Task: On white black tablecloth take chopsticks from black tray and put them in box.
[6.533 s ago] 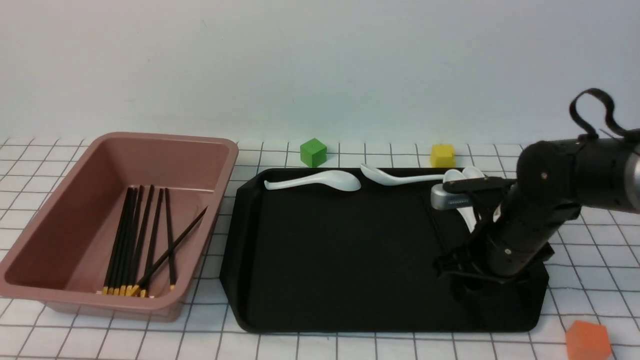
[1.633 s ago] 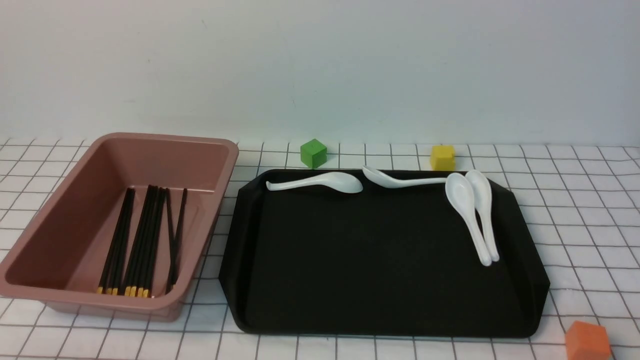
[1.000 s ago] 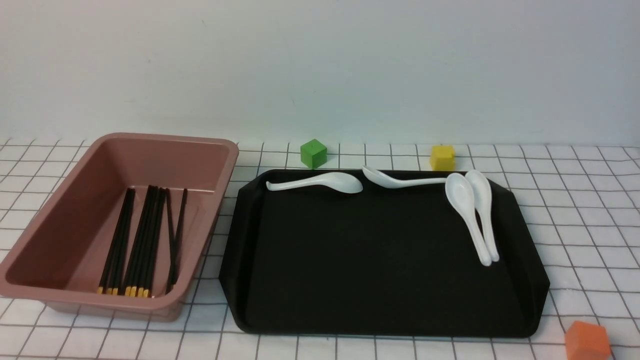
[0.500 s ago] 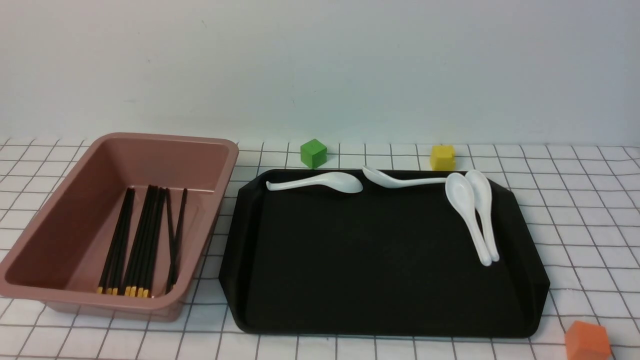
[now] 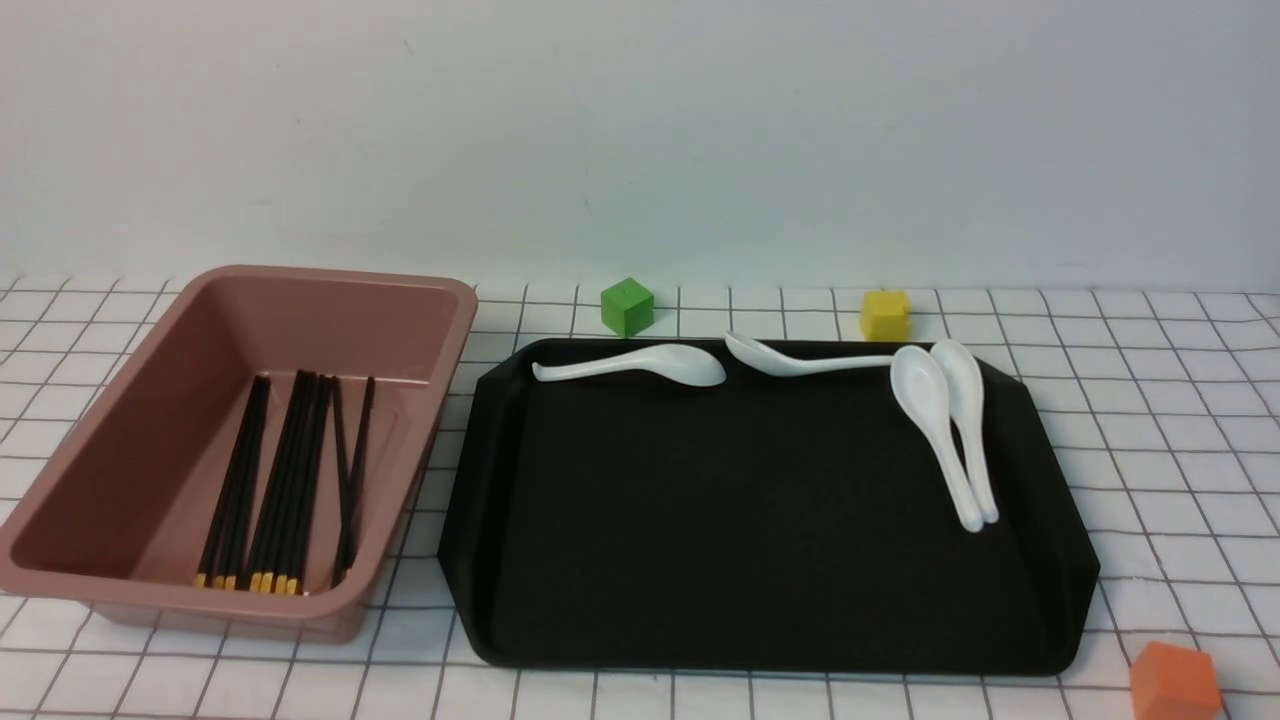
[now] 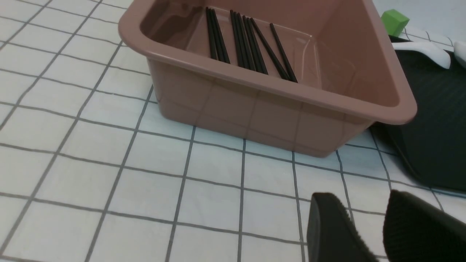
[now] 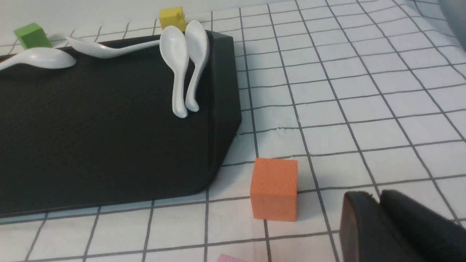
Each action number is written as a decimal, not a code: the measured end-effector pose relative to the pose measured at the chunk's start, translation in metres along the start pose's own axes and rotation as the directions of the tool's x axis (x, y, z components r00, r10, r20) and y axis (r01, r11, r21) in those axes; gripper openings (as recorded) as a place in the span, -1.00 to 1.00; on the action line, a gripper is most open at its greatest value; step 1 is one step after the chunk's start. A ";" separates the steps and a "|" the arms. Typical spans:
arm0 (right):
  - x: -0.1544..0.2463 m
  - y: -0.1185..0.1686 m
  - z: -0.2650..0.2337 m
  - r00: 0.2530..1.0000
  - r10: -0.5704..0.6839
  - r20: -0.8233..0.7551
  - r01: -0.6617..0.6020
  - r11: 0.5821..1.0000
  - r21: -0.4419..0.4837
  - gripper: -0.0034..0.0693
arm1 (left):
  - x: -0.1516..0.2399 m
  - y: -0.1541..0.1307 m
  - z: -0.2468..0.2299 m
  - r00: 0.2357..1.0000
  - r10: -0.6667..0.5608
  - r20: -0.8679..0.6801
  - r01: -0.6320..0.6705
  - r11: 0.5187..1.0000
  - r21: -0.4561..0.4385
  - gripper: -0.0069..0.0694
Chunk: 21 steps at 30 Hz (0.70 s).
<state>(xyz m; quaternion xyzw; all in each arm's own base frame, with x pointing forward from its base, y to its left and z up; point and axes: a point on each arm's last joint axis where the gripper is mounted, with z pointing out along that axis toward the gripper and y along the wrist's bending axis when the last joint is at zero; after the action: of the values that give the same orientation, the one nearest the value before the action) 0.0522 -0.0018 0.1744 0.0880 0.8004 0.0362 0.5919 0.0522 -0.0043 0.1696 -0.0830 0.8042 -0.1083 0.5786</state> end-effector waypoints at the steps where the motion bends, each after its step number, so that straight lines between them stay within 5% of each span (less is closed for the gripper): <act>1: 0.000 0.000 0.000 1.000 0.000 0.000 0.000 1.000 0.000 -0.66 | 0.000 0.000 0.000 1.000 0.000 0.000 0.000 1.000 0.000 -0.20; 21: 0.000 0.000 0.000 1.000 0.000 -0.001 0.000 1.000 0.000 -0.60 | 0.000 0.000 0.000 1.000 0.000 0.000 0.000 1.000 0.000 -0.20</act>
<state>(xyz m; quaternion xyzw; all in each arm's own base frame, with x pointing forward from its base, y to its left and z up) 0.0522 -0.0018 0.1743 0.0880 0.8006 0.0362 0.5916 0.0522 -0.0043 0.1696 -0.0830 0.8042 -0.1083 0.5786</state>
